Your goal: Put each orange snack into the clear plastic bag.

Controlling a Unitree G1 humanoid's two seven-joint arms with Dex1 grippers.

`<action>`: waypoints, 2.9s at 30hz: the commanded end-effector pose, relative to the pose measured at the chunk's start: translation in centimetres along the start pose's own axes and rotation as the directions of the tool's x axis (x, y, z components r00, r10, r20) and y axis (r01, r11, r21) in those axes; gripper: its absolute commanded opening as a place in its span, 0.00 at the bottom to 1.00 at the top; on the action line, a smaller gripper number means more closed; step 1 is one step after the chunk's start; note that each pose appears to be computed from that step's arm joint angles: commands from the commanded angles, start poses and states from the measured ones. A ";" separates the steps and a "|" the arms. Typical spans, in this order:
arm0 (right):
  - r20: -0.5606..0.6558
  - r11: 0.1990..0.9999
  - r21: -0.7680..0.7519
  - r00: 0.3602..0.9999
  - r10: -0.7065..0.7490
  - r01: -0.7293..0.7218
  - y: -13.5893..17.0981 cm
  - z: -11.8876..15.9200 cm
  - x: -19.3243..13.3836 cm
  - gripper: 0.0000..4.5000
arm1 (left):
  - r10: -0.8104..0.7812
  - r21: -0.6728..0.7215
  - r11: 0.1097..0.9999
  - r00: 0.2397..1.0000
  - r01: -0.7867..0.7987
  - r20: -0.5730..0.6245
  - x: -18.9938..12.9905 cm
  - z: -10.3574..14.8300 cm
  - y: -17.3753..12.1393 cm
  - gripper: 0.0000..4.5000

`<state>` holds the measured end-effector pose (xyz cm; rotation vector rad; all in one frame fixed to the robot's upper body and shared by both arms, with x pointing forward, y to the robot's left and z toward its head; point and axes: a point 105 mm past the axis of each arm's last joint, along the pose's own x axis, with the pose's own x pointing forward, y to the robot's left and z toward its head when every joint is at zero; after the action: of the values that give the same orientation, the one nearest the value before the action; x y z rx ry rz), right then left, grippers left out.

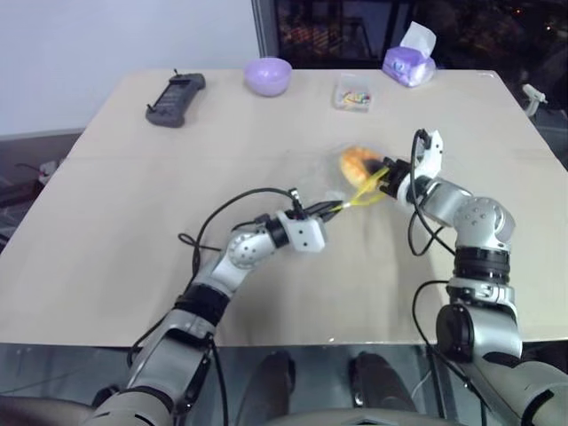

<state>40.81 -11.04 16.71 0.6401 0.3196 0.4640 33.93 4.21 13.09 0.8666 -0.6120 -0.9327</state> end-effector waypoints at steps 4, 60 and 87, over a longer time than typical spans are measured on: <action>0.024 0.993 -0.117 0.999 -0.031 0.034 0.5 0.3 -0.3 0.47 | 0.091 0.006 0.996 0.995 -0.092 0.026 0.6 0.5 2.1 0.00; -0.004 0.876 -0.468 0.991 0.133 -0.119 0.6 -1.4 -4.0 0.99 | 0.240 -0.055 0.968 0.969 -0.244 -0.062 0.7 -0.7 3.7 0.00; -0.119 0.271 -0.955 0.993 0.014 -0.118 -5.6 -1.3 -8.0 0.99 | 0.233 -0.053 0.970 0.971 -0.236 -0.063 0.6 -0.8 3.9 0.00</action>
<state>34.73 -18.55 12.12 -0.5668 0.0933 0.6876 36.57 5.06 14.67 0.7584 -0.5737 -0.7226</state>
